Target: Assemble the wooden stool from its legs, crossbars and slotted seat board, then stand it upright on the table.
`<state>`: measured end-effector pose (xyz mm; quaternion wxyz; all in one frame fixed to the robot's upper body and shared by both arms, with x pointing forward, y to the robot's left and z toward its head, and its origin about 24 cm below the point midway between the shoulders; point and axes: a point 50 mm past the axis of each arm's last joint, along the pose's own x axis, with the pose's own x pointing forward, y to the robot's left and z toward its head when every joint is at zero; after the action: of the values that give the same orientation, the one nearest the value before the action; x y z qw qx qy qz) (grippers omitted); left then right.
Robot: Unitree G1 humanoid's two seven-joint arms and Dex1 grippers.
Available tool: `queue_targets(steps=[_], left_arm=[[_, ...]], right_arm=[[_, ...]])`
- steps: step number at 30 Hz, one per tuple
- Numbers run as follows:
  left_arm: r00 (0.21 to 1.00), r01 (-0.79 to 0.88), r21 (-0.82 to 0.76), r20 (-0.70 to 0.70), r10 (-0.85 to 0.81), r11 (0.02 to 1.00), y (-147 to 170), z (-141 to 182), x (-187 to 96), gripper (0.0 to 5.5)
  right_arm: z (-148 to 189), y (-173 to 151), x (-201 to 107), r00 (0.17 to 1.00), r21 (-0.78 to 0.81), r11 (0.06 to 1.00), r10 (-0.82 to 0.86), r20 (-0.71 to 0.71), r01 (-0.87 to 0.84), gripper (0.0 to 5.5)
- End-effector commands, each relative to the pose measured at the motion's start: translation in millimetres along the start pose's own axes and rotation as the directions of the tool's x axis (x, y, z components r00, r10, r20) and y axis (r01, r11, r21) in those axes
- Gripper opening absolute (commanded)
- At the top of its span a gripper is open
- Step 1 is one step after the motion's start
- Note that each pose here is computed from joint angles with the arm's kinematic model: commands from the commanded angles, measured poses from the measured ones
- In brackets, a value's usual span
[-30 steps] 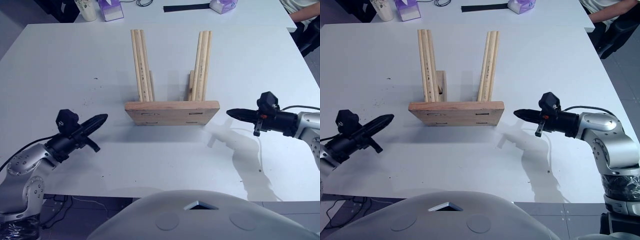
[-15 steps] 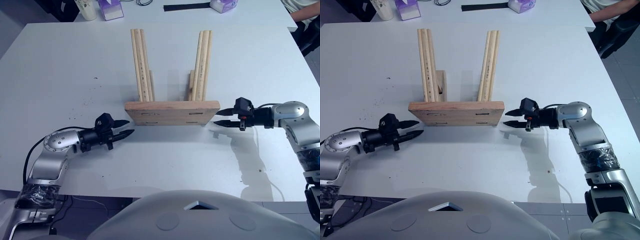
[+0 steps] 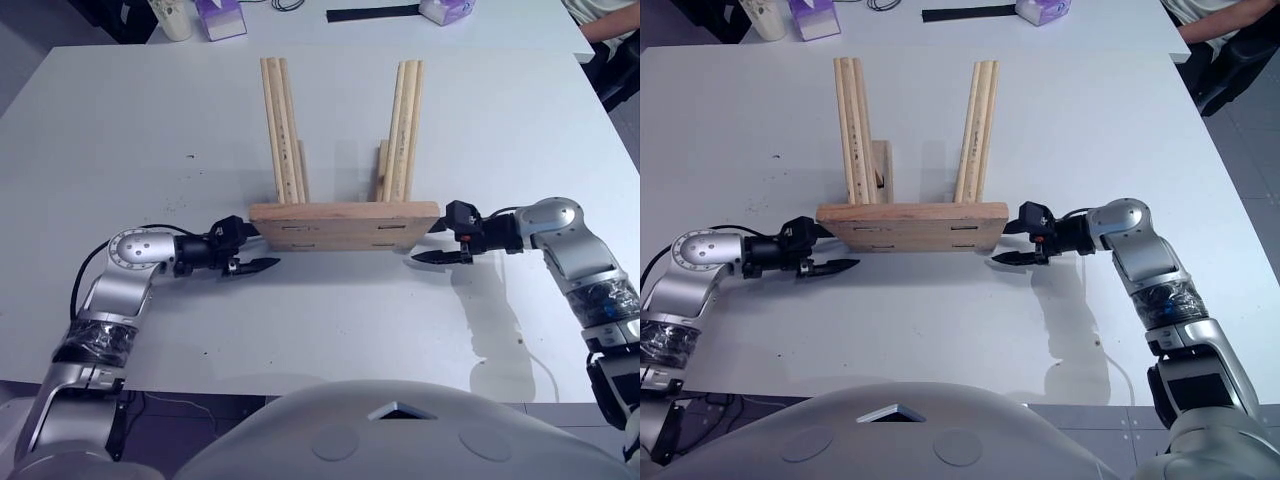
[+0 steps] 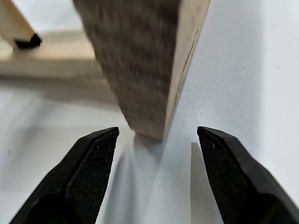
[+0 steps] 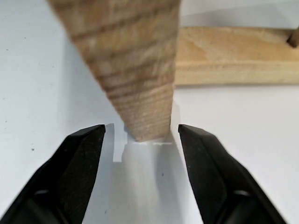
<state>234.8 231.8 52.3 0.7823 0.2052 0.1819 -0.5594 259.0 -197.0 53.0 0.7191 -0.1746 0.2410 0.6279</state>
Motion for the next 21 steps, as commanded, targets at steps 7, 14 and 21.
queue_targets(steps=[7, 14, 21], left_arm=[[0.997, 0.070, 0.068, 0.014, -0.071, 0.995, 6, 8, 11, 3.16], [0.997, 0.062, 0.087, 0.028, -0.065, 0.994, 11, 10, 14, 2.24], [0.996, 0.078, 0.091, 0.045, -0.082, 0.993, 15, 13, 17, 1.55]], right_arm=[[11, -7, 11, 1.000, -0.055, 0.998, 0.029, 0.010, -0.028, 2.71], [9, -9, 12, 0.999, -0.066, 0.997, 0.036, 0.008, -0.035, 1.73], [6, -8, 12, 0.999, -0.073, 0.996, 0.050, 0.003, -0.050, 1.41]])
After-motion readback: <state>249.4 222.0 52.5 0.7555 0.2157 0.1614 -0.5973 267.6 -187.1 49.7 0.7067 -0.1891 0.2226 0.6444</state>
